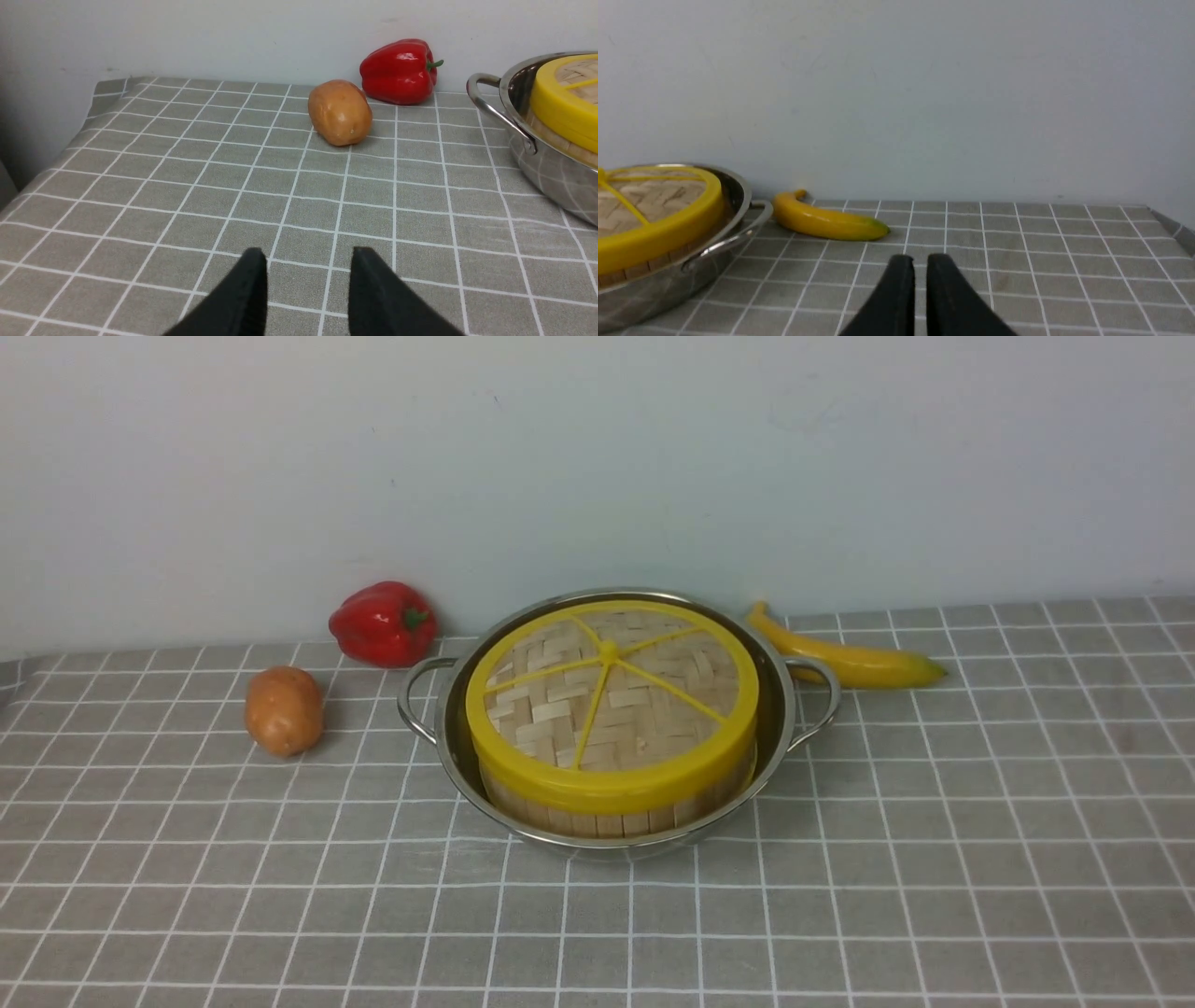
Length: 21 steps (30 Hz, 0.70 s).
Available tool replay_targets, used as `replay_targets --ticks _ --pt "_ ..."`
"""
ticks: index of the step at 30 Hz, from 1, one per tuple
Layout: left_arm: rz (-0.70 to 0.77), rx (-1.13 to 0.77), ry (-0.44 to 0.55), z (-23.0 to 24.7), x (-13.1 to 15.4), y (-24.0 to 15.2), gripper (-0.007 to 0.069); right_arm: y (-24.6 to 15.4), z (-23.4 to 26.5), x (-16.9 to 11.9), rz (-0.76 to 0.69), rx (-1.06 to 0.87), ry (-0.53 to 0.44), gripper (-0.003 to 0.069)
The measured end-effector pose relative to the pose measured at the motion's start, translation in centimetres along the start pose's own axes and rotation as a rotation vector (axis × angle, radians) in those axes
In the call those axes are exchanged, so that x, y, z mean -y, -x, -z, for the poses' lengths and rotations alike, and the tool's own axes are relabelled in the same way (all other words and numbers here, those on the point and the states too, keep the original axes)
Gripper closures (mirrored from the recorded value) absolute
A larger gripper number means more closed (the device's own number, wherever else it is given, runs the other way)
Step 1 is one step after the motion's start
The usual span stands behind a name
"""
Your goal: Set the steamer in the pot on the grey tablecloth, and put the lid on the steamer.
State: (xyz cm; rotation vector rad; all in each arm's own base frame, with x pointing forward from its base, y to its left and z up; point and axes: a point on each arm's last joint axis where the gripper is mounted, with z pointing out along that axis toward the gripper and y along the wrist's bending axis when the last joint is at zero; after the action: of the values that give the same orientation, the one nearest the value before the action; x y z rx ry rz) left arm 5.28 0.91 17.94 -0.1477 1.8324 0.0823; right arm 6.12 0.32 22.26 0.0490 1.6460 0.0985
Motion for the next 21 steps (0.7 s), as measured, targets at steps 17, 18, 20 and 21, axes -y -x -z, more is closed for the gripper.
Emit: replay_targets --ticks 17,18,20,21 --pt "0.000 0.000 0.000 0.0 0.0 0.0 0.0382 -3.6 0.3 0.2 0.026 -0.109 0.008 0.0545" --pt "0.000 0.000 0.000 0.0 0.0 0.0 0.0382 -3.6 0.3 0.2 0.024 -0.109 0.008 0.0544" --pt "0.000 0.000 0.000 0.0 0.0 0.0 0.0382 -3.6 0.3 0.2 0.024 -0.108 0.008 0.0538" --pt "0.000 0.000 0.000 0.0 0.0 0.0 0.0382 -3.6 0.3 0.2 0.024 -0.107 0.007 0.0538"
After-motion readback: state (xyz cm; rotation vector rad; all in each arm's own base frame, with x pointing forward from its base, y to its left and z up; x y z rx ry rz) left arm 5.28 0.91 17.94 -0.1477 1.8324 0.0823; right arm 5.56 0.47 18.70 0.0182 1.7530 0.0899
